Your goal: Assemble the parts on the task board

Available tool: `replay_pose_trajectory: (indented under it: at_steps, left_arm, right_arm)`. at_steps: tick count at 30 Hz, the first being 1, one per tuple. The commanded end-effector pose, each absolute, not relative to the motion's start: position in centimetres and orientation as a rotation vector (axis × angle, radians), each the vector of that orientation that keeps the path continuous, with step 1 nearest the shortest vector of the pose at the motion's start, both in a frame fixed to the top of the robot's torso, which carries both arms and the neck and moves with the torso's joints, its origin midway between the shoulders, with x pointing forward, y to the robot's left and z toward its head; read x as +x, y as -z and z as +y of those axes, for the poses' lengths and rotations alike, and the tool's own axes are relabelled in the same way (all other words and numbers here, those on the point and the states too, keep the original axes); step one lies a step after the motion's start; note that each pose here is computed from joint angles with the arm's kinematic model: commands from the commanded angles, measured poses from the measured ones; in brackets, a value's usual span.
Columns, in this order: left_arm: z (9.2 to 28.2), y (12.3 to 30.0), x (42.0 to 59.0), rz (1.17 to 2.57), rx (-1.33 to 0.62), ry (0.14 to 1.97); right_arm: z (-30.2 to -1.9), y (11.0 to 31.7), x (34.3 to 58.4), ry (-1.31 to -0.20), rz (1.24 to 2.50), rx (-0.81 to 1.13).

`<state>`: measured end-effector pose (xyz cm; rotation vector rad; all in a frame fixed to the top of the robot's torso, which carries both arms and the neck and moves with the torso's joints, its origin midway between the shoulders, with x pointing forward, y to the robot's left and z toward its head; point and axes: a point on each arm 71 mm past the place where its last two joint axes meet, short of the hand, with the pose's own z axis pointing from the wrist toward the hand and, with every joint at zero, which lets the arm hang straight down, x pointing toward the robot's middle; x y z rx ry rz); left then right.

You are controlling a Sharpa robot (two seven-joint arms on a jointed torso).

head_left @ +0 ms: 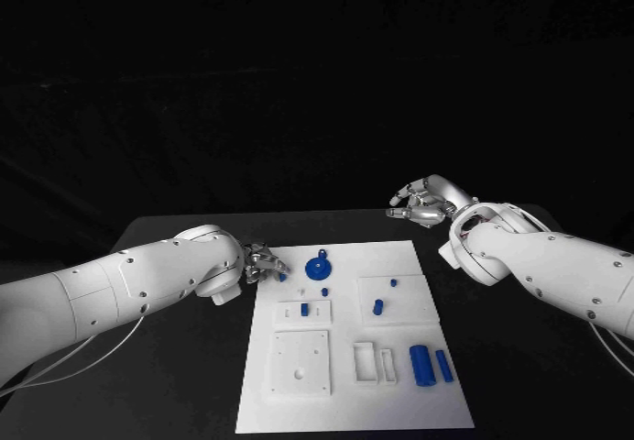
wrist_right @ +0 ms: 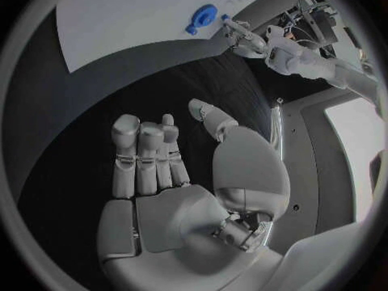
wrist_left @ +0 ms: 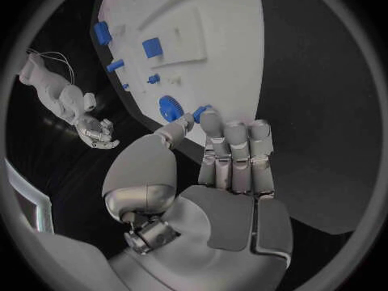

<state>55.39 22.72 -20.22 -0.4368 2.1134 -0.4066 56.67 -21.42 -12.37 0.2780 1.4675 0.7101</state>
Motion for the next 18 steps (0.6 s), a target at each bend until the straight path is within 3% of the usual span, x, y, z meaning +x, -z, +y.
replay_pose_trajectory:
  at_steps: [1,18]
  left_arm:
    - [22.45,20.56,55.18,2.140,-0.427,0.424]
    - [23.45,20.71,55.05,2.137,-0.450,0.415]
  right_arm:
    - [-21.27,12.41,56.63,-0.719,1.475,0.264]
    - [-21.42,12.48,56.63,-0.719,1.477,0.267]
